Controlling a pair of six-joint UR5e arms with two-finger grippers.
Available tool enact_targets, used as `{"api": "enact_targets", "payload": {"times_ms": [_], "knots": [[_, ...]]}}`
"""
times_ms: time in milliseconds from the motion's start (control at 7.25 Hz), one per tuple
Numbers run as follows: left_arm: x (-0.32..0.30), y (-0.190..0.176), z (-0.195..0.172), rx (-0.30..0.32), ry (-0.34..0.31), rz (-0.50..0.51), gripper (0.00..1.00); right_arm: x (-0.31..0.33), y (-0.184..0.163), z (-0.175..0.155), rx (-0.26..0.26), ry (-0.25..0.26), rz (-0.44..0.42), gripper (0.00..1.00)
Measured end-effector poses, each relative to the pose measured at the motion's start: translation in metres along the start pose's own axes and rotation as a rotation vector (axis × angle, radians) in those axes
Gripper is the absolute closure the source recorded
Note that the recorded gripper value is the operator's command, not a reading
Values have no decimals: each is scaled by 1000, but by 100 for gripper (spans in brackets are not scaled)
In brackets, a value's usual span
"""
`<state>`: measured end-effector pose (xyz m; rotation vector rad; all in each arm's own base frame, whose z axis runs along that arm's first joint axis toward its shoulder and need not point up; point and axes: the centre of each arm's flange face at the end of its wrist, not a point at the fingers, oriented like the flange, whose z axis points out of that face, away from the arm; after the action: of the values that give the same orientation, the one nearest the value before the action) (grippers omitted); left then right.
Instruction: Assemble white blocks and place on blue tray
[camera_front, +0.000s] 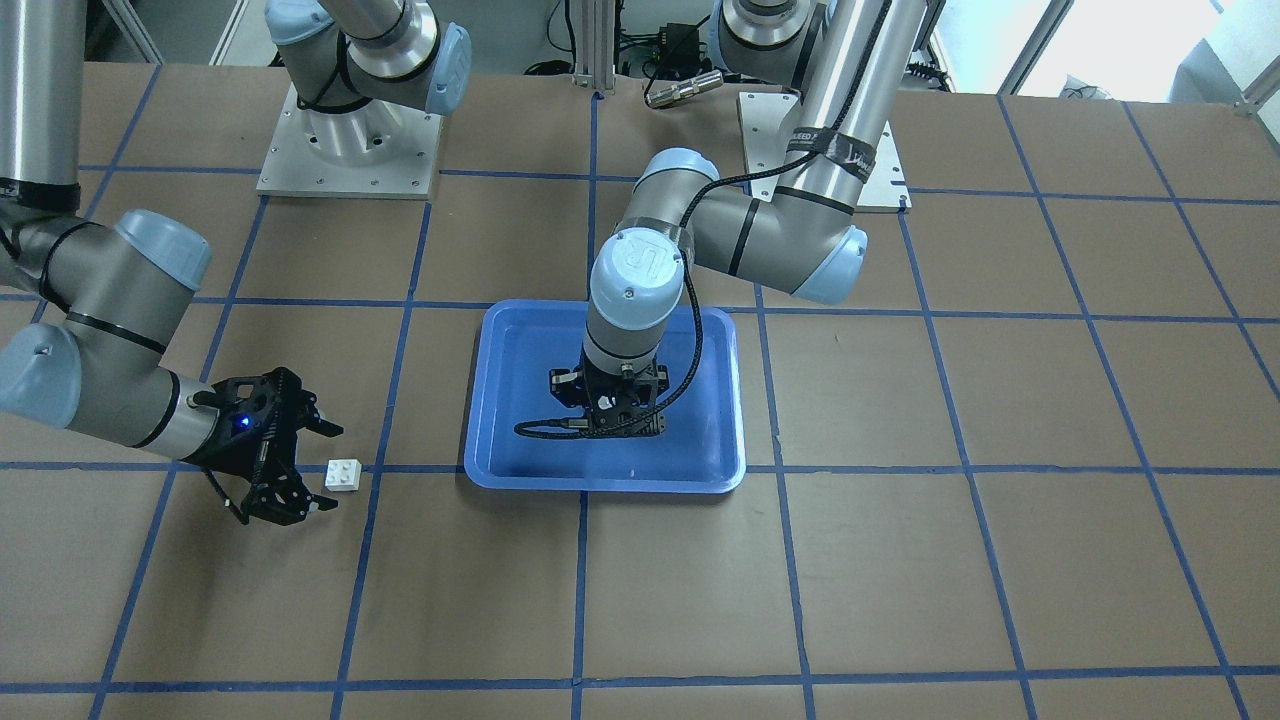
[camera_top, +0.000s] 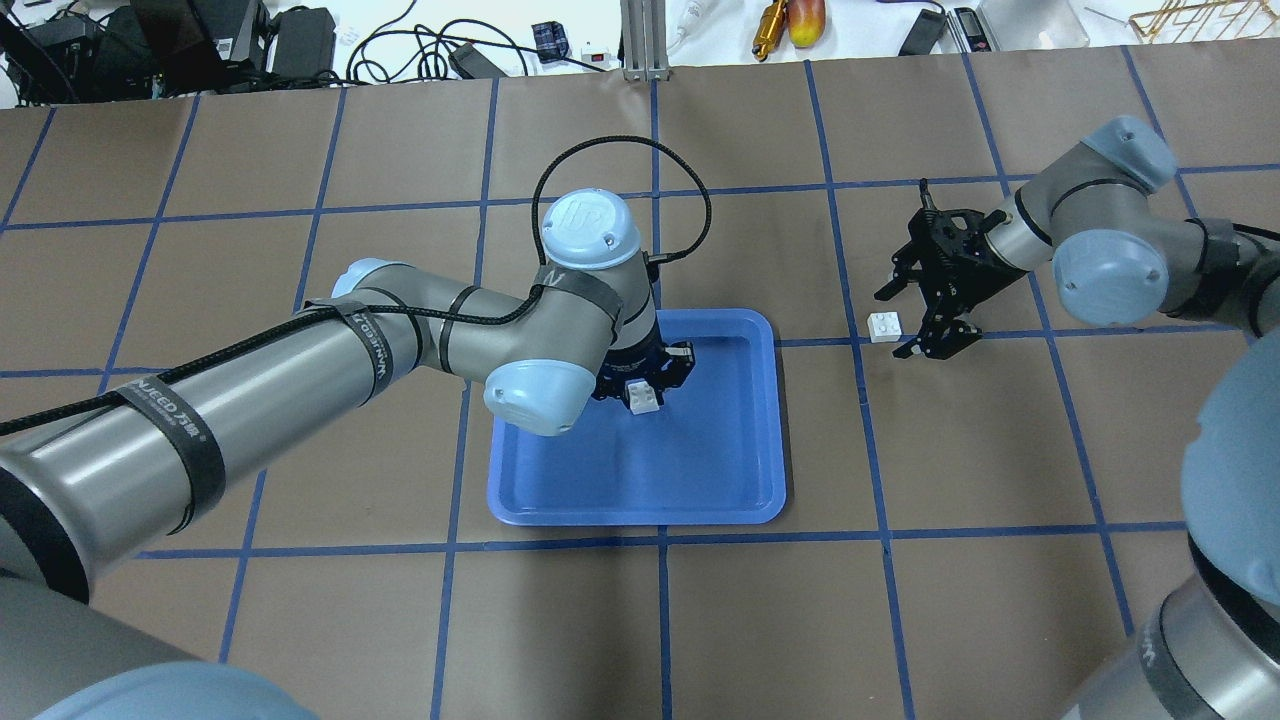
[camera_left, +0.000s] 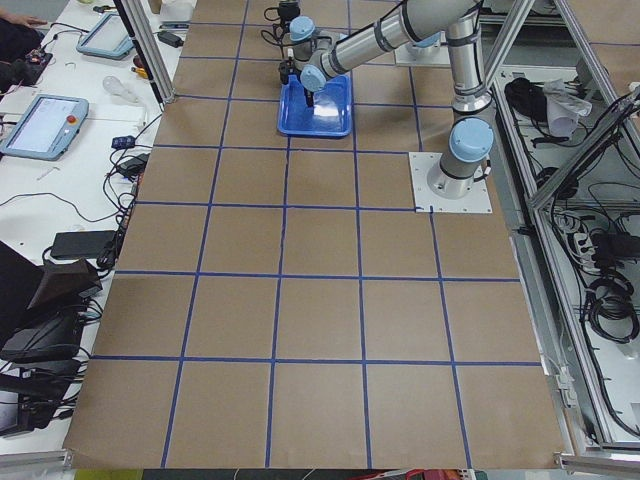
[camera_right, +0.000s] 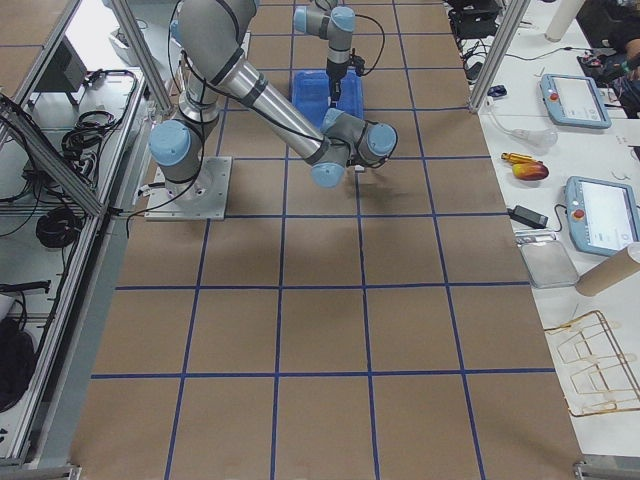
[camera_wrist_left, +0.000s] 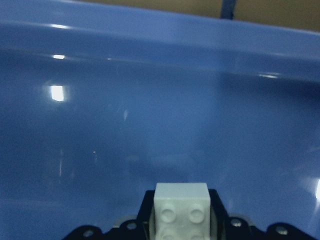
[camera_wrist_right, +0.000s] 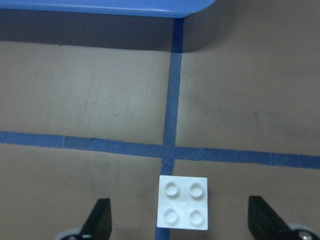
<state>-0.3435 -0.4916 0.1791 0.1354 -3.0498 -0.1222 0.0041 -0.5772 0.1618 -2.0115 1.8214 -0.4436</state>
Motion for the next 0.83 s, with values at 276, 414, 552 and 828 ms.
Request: {"api": "enact_targets", "payload": {"times_ms": [276,414,552,828], "knots": [[2,3,0,-1,1,8,0,1,0,0,4,3,-2,86],[2,2,-6,9,6,8,0,1,-1,-1,4,6,-2,89],[-5,-5,-21,31,19,2,0,1,-2,-4,2,10,-3,90],[-50,-31,-57,35,85,-44,14,3,-21,-16,14,41,19,90]]}}
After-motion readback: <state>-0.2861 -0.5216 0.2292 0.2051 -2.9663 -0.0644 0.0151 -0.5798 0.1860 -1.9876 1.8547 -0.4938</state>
